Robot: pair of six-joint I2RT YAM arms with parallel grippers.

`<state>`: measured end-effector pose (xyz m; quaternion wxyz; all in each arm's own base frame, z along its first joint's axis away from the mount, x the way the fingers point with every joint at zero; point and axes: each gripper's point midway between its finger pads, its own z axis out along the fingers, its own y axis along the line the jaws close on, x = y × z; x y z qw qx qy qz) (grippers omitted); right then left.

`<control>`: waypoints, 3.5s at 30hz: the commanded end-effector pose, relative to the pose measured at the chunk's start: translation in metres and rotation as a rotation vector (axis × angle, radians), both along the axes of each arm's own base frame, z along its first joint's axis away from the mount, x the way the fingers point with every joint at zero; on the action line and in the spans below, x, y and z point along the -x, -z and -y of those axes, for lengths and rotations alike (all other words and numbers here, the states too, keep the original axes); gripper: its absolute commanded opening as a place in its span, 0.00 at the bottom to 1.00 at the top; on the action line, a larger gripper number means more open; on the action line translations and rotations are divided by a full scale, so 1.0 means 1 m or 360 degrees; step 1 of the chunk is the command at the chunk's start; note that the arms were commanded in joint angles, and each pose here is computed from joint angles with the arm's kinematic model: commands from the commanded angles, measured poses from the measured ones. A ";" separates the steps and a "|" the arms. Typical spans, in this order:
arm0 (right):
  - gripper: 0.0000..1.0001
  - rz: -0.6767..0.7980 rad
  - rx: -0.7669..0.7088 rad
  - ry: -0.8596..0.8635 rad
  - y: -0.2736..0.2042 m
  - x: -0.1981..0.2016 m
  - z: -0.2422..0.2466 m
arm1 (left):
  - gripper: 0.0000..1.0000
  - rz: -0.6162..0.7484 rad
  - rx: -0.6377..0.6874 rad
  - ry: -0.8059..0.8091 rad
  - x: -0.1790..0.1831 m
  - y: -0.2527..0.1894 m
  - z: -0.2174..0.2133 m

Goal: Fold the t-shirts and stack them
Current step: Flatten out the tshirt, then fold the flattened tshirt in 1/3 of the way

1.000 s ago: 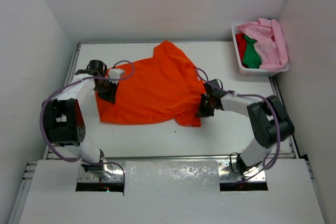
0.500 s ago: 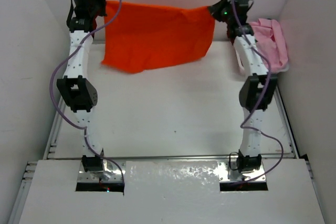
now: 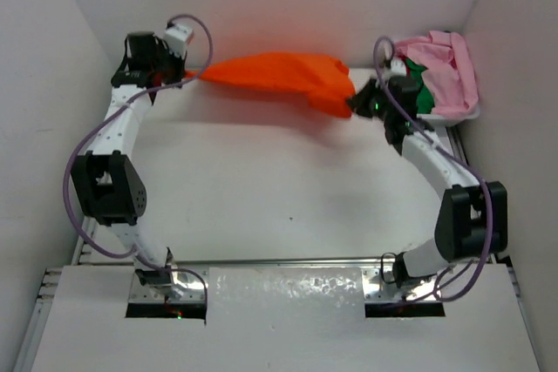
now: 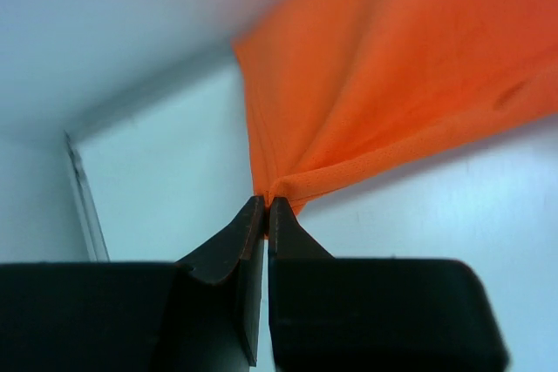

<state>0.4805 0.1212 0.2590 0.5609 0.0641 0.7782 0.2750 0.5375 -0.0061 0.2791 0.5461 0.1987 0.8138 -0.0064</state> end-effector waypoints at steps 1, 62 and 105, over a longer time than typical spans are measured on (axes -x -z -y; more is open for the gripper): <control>0.00 -0.0177 0.0086 -0.0025 0.063 0.059 0.007 | 0.00 -0.0173 -0.0160 0.0026 0.052 0.028 -0.010; 0.00 -0.0739 0.0351 -0.0318 0.225 0.043 -0.008 | 0.00 -0.0959 -0.0045 -0.0525 0.154 0.241 -0.054; 0.52 -0.0791 0.0830 -0.0062 0.187 0.035 0.048 | 0.72 -0.0683 0.0000 -0.0701 0.114 0.173 -0.090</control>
